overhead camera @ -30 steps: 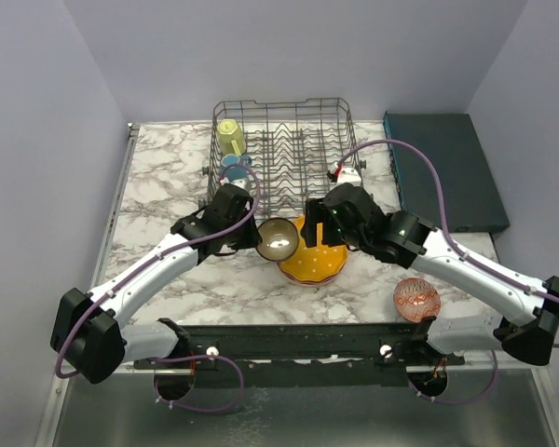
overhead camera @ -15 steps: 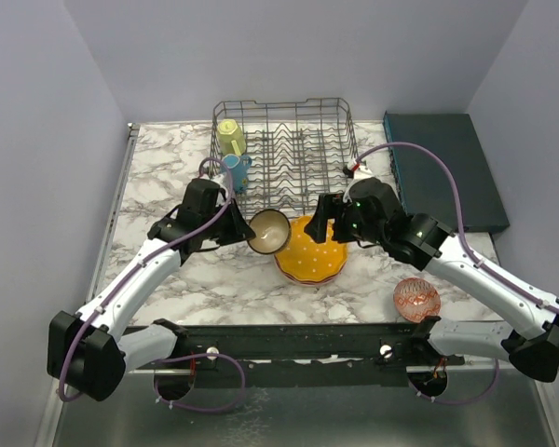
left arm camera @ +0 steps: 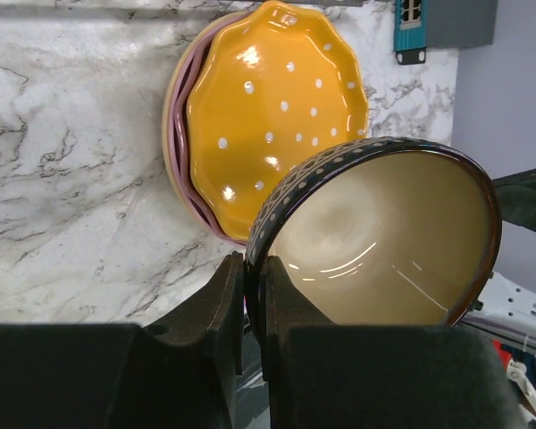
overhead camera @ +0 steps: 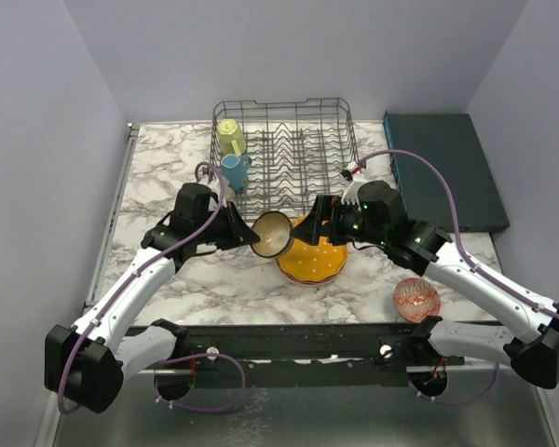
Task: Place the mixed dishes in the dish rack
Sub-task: Turn the bowl upside down on the dish rack.
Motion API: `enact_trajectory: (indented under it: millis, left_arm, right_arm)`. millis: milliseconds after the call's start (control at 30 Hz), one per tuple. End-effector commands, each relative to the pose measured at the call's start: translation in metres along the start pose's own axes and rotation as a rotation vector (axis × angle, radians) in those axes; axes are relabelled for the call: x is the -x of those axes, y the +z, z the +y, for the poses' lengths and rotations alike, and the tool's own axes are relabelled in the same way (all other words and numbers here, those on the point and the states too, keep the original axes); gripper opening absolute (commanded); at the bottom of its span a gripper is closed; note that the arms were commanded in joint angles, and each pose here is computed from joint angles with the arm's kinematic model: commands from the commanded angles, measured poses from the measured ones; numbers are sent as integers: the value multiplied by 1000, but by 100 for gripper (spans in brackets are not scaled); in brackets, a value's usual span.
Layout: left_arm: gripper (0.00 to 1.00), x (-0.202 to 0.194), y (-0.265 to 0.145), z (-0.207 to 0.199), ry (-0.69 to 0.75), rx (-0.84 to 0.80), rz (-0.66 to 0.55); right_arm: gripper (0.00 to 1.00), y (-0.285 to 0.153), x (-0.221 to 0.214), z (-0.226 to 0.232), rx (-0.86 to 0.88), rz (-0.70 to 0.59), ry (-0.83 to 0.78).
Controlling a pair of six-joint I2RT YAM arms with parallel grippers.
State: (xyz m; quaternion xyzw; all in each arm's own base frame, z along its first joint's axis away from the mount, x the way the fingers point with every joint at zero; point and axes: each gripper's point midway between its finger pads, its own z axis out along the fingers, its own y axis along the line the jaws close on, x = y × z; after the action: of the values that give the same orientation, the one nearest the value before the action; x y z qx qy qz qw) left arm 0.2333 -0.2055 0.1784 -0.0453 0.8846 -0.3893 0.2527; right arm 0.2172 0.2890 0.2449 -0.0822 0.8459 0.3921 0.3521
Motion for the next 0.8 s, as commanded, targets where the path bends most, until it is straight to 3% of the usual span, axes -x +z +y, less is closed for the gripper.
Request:
enact_trajectory:
  millis: [0, 767]
  left_arm:
    - [0, 14, -14, -33, 8, -150, -52]
    - [0, 21, -33, -49, -45, -255, -85]
  right_arm:
    - [100, -3, 9, 19, 105, -25, 85]
    - [100, 13, 3, 36, 258, -5, 295]
